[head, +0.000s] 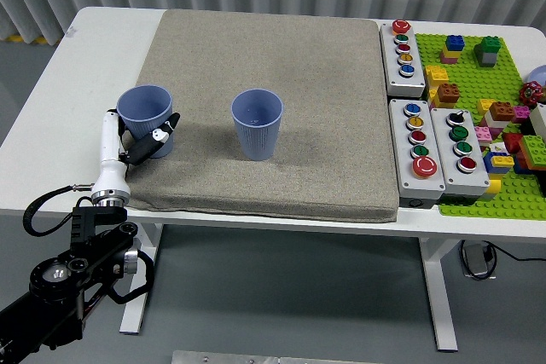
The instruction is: Pick cup pour cup place
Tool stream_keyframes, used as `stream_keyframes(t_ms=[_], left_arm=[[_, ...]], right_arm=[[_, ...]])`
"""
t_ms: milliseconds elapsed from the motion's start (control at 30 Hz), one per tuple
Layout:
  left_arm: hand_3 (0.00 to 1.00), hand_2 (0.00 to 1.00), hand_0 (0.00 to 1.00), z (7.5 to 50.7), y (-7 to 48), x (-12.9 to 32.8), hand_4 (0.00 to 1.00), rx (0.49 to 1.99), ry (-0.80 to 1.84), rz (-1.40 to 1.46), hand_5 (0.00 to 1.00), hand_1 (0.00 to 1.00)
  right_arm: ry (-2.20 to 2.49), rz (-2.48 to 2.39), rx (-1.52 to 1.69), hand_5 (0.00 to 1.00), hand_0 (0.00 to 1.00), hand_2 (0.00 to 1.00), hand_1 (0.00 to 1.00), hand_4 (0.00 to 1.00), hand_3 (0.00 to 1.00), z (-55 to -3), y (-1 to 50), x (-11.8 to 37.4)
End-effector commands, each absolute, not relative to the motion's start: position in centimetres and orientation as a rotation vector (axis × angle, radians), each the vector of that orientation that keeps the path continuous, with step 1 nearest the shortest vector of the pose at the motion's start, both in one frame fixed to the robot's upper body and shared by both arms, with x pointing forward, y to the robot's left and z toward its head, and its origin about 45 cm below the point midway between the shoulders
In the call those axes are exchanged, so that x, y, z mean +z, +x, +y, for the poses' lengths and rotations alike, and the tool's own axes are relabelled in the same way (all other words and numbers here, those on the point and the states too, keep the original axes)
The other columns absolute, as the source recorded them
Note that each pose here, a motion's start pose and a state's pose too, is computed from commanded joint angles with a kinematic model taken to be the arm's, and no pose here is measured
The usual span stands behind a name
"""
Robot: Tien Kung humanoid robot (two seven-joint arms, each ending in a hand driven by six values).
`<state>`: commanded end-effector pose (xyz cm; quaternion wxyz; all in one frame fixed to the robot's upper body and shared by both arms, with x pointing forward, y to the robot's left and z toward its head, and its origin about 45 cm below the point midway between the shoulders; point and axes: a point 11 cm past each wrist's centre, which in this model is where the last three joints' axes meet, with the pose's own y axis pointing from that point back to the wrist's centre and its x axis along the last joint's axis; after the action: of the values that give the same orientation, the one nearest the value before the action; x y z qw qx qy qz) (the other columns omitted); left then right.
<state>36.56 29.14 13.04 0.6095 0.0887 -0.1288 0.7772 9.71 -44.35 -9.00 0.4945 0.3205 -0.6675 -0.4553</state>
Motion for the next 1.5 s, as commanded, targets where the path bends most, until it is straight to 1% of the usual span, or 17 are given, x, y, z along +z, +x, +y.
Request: stream_keyframes(t_ms=[100, 133, 300, 333, 500, 533, 700, 733, 900, 933, 1100, 1133, 1300, 1333, 1500], left_arm=[[0.482, 0.476, 0.502, 29.13, 36.61, 13.15, 0.795, 1.79, 0.207, -0.306, 0.329, 0.447], [0.529, 0.519, 0.524, 29.13, 36.62, 13.15, 0.799, 1.79, 0.207, -0.306, 0.331, 0.498], [0.529, 0.519, 0.524, 29.17, 36.63, 13.14, 0.799, 1.776, 0.203, -0.303, 0.331, 0.498], [0.546, 0.544, 0.542, 29.19, 36.63, 13.15, 0.809, 1.775, 0.204, -0.305, 0.335, 0.528], [0.546, 0.544, 0.542, 29.23, 36.55, 13.01, 0.809, 1.772, 0.209, -0.307, 0.335, 0.528], [0.572, 0.58, 0.557, 29.23, 36.54, 13.0, 0.813, 1.771, 0.209, -0.307, 0.338, 0.547], [0.572, 0.58, 0.557, 29.26, 36.55, 12.97, 0.813, 1.762, 0.215, -0.309, 0.338, 0.547], [0.675, 0.618, 0.587, 29.25, 36.55, 12.93, 0.878, 1.755, 0.219, -0.309, 0.395, 0.567], [0.675, 0.618, 0.587, 29.31, 36.48, 12.78, 0.878, 1.741, 0.228, -0.307, 0.395, 0.567], [0.722, 0.659, 0.609, 29.31, 36.47, 12.77, 0.898, 1.739, 0.228, -0.308, 0.422, 0.606], [0.722, 0.659, 0.609, 29.2, 36.39, 12.79, 0.898, 1.725, 0.232, -0.315, 0.422, 0.606], [0.823, 0.746, 0.641, 29.15, 36.36, 12.82, 0.92, 1.722, 0.232, -0.317, 0.444, 0.658], [0.823, 0.746, 0.641, 28.95, 36.43, 13.16, 0.92, 1.712, 0.226, -0.333, 0.444, 0.658], [0.853, 0.779, 0.662, 28.86, 36.45, 13.28, 0.93, 1.706, 0.225, -0.34, 0.458, 0.68], [0.853, 0.779, 0.662, 28.75, 36.44, 13.51, 0.93, 1.698, 0.219, -0.354, 0.458, 0.68]], right_arm=[[0.777, -1.619, -1.103, 0.384, 0.698, 0.644, 0.69, 0.002, 0.624, -44.37, 9.75, -8.99], [0.777, -1.619, -1.103, 0.385, 0.698, 0.644, 0.689, 0.002, 0.624, -44.37, 9.76, -8.99], [0.778, -1.617, -1.102, 0.385, 0.698, 0.644, 0.689, 0.002, 0.624, -44.38, 9.71, -8.99], [0.778, -1.616, -1.102, 0.385, 0.699, 0.645, 0.69, 0.002, 0.624, -44.37, 9.7, -9.0], [0.776, -1.615, -1.103, 0.385, 0.699, 0.645, 0.69, 0.002, 0.624, -44.33, 9.6, -9.03], [0.776, -1.614, -1.103, 0.385, 0.698, 0.645, 0.69, 0.002, 0.623, -44.33, 9.6, -9.04], [0.776, -1.613, -1.103, 0.385, 0.698, 0.645, 0.69, 0.002, 0.623, -44.32, 9.57, -9.04], [0.776, -1.612, -1.103, 0.386, 0.698, 0.645, 0.69, 0.002, 0.623, -44.32, 9.55, -9.05], [0.775, -1.608, -1.103, 0.386, 0.698, 0.645, 0.69, 0.002, 0.623, -44.31, 9.39, -9.09], [0.775, -1.607, -1.102, 0.385, 0.698, 0.644, 0.69, 0.002, 0.623, -44.31, 9.37, -9.09], [0.773, -1.604, -1.103, 0.385, 0.698, 0.644, 0.69, 0.002, 0.623, -44.31, 9.19, -9.13], [0.773, -1.603, -1.103, 0.386, 0.698, 0.644, 0.69, 0.002, 0.623, -44.31, 9.16, -9.13], [0.774, -1.606, -1.103, 0.386, 0.698, 0.644, 0.69, 0.002, 0.623, -44.35, 9.23, -9.11], [0.774, -1.607, -1.103, 0.386, 0.698, 0.644, 0.689, 0.002, 0.623, -44.36, 9.28, -9.09], [0.775, -1.611, -1.103, 0.386, 0.698, 0.644, 0.689, 0.002, 0.623, -44.37, 9.4, -9.07]])
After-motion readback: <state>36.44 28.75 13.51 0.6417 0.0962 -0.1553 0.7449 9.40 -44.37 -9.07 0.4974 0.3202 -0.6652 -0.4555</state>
